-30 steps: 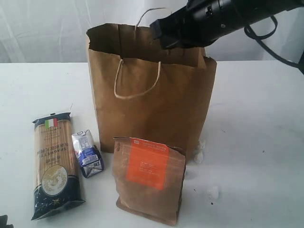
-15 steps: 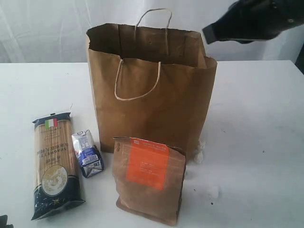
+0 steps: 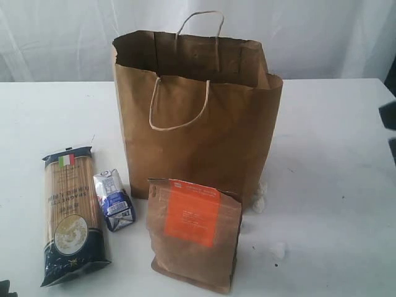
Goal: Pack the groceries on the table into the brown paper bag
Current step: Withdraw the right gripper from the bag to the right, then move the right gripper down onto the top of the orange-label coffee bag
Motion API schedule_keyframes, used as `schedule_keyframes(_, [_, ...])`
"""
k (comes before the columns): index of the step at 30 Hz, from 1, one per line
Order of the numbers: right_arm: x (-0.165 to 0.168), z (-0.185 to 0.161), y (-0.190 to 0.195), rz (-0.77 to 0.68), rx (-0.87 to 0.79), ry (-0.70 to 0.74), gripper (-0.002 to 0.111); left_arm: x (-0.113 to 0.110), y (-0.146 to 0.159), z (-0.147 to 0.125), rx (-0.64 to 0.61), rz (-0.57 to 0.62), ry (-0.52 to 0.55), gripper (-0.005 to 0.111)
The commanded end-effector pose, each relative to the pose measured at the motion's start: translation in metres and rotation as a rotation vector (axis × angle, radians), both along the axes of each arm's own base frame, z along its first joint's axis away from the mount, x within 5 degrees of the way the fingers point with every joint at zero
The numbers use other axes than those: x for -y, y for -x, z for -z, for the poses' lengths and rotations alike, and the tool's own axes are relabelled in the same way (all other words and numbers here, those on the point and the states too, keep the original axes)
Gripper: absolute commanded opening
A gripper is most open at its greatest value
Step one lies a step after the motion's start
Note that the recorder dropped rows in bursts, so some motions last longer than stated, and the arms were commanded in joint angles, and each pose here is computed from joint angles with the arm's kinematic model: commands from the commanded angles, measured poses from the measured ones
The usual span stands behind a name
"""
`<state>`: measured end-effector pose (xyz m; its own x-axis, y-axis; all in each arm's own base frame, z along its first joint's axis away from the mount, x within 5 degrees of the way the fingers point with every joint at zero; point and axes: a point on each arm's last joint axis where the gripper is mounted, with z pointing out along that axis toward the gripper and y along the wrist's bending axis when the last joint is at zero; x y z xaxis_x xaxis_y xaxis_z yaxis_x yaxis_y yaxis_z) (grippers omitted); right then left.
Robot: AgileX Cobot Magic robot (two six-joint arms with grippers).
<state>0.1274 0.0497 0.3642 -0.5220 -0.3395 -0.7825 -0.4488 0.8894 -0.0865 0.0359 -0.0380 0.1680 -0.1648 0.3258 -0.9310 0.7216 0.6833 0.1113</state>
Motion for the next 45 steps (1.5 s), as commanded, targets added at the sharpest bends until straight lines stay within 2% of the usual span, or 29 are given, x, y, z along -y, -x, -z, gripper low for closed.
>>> schedule_keyframes(1, [0.003,0.018,0.016,-0.061,-0.038,0.044,0.0,0.0,0.001,0.001,-0.004,0.007,0.0,0.021])
schedule_keyframes(4, [-0.006,0.021,0.019,-0.169,-0.053,0.008,0.001,0.0,0.001,0.001,-0.004,0.007,0.0,0.021])
schedule_keyframes(7, [-0.016,0.021,0.019,-0.298,-0.04,-0.007,0.011,0.0,0.001,0.001,-0.004,0.007,0.0,0.021])
schedule_keyframes(14, [-0.03,0.032,-0.008,-0.411,-0.005,0.084,0.054,0.0,0.001,0.001,-0.004,0.007,0.0,0.021])
schedule_keyframes(16, [-0.038,0.037,-0.018,-0.431,-0.009,0.1,0.061,0.0,0.001,0.001,-0.004,0.007,0.0,0.021])
schedule_keyframes(22, [-0.07,0.059,-0.035,-0.567,-0.051,0.189,0.062,0.0,0.001,0.001,-0.004,0.007,0.0,0.021])
schedule_keyframes(29, [-0.093,0.066,-0.029,-0.739,0.071,0.405,0.062,0.0,0.001,0.001,-0.004,0.007,0.0,0.021])
schedule_keyframes(34, [-0.114,0.054,-0.025,-0.782,0.164,0.327,0.062,0.0,0.001,0.001,-0.004,0.007,0.0,0.021])
schedule_keyframes(45, [-0.148,0.064,-0.054,-0.8,0.093,0.334,0.061,0.0,0.001,0.001,-0.004,0.007,0.0,0.021])
